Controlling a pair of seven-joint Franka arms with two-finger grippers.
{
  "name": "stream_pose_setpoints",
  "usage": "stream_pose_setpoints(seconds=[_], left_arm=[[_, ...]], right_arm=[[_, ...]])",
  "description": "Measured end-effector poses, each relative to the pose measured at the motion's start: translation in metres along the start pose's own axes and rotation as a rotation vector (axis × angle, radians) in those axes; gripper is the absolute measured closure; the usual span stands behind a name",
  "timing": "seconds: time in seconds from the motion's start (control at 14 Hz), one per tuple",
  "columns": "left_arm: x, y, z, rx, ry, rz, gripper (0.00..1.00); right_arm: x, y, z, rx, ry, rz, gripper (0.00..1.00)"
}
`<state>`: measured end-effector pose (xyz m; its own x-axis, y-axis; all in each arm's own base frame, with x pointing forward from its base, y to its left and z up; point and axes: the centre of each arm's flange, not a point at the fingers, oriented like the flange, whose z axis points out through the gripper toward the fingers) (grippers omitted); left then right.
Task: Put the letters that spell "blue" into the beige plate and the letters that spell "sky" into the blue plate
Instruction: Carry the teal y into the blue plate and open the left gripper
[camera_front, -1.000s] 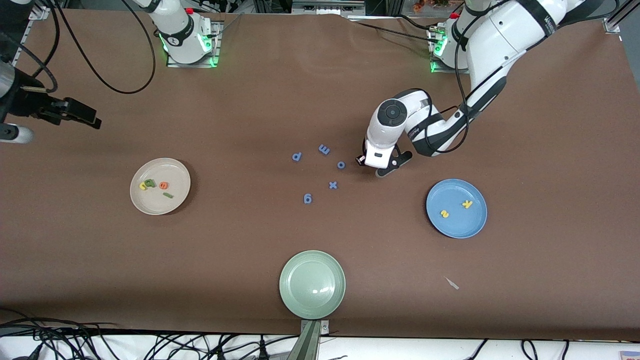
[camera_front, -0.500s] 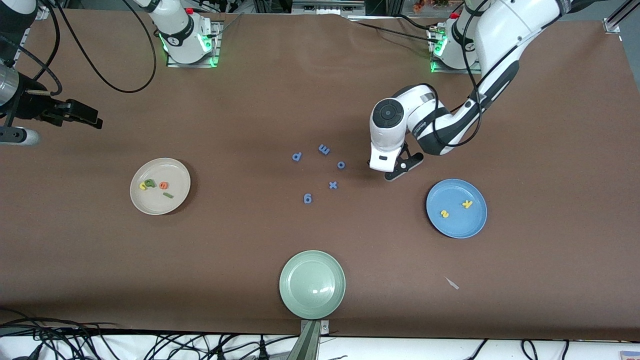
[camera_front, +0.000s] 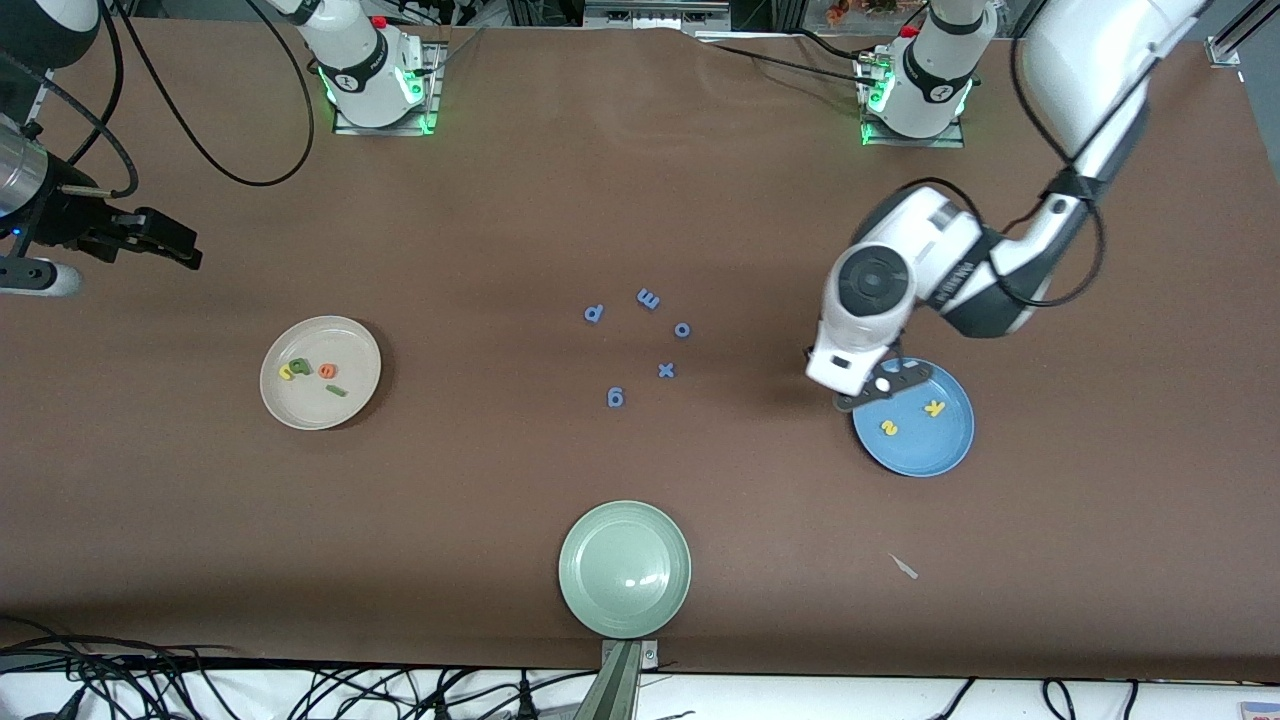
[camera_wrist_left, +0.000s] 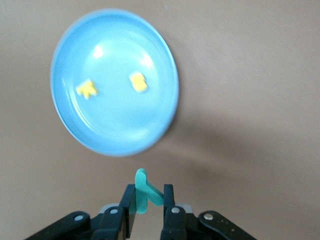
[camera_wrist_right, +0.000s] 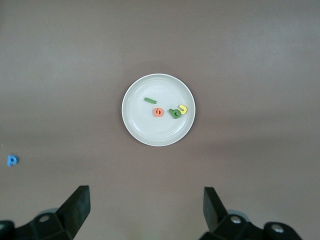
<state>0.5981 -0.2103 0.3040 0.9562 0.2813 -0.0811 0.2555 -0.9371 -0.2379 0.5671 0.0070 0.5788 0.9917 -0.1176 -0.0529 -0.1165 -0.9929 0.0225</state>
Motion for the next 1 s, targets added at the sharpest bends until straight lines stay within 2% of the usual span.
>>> stream_pose_setpoints(seconds=[0.21, 0.5, 0.64, 0.79, 1.0], left_arm=[[0.035, -0.045, 0.024, -0.024, -0.04, 0.094, 0.74], [0.051, -0.058, 0.086, -0.074, -0.117, 0.162, 0.74], [0.056, -0.062, 0.104, -0.088, -0.132, 0.176, 0.6], [0.059, -0.065, 0.099, -0.092, -0.126, 0.179, 0.41], [0.057, -0.062, 0.047, -0.089, -0.068, 0.19, 0.12]], right_arm=[[0.0, -0.002, 0.0, 0.0, 0.002, 0.02, 0.0], [-0.001, -0.01, 0.0, 0.0, 0.001, 0.005, 0.0], [-0.001, -0.012, 0.001, -0.001, 0.0, 0.001, 0.0], [-0.001, -0.012, 0.001, -0.001, 0.0, 0.001, 0.0], [-0.001, -0.012, 0.001, -0.001, -0.001, 0.001, 0.0]])
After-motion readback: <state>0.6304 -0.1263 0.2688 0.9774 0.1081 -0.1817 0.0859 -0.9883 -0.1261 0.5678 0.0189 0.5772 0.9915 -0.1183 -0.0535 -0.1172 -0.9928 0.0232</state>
